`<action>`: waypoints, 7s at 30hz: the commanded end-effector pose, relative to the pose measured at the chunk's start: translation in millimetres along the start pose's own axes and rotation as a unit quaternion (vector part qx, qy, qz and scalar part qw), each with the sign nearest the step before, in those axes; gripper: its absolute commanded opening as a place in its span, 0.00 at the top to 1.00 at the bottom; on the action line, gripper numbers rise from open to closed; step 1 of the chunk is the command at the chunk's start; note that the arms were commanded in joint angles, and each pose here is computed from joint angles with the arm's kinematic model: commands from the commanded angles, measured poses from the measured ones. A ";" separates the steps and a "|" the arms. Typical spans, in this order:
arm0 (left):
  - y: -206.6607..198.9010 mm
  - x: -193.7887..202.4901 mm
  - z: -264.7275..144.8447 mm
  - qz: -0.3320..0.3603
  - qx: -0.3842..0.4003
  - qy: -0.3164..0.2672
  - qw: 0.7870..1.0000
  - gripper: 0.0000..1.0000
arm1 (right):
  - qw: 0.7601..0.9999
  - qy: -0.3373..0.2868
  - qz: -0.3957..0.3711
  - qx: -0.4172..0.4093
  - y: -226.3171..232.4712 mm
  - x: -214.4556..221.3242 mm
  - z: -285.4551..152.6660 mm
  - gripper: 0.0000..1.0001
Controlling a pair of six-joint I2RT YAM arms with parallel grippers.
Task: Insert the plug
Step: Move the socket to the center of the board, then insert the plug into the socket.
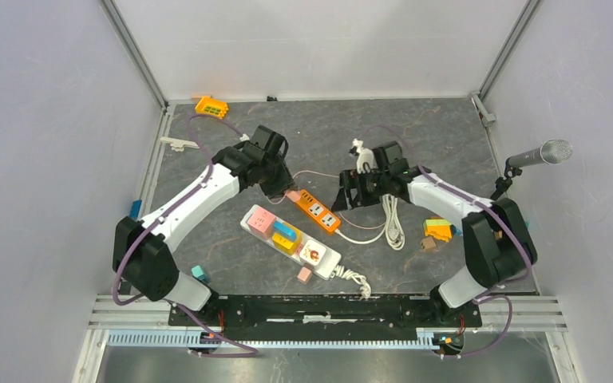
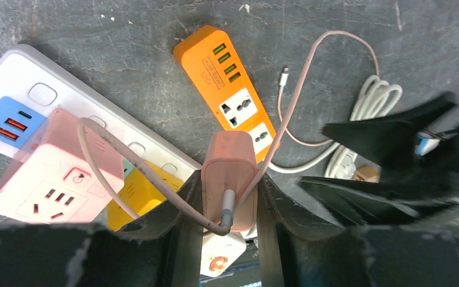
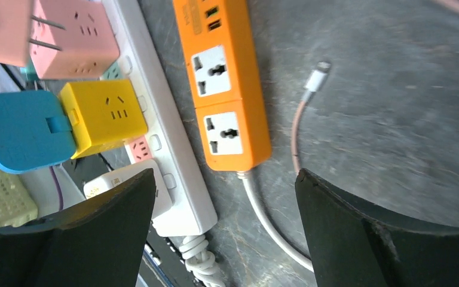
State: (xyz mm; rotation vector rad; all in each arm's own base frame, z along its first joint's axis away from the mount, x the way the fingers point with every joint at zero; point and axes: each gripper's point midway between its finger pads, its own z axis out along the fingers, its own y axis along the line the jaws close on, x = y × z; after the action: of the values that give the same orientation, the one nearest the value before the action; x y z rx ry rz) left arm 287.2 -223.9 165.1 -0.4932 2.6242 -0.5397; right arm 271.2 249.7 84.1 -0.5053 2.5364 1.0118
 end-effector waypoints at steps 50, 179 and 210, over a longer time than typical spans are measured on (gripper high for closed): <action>-93.9 -17.8 129.1 0.084 -0.080 -0.047 0.992 0.98 | 0.993 0.087 0.034 -0.065 1.5 59.3 -21.8 0.42; 54.4 194.4 210.3 0.224 -0.250 0.127 0.933 0.98 | 0.985 -0.109 0.033 0.129 -71.2 23.5 -91.7 0.02; 57.1 199.0 214.5 0.264 -0.269 0.158 0.912 0.97 | 0.981 -0.135 0.028 0.133 -66.4 3.6 -100.7 0.02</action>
State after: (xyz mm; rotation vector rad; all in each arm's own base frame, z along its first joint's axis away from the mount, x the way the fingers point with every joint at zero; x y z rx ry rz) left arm 347.4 -375.0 39.7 -0.0604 2.4357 -0.0224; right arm 262.2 132.4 91.5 -0.1916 2.4753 0.7098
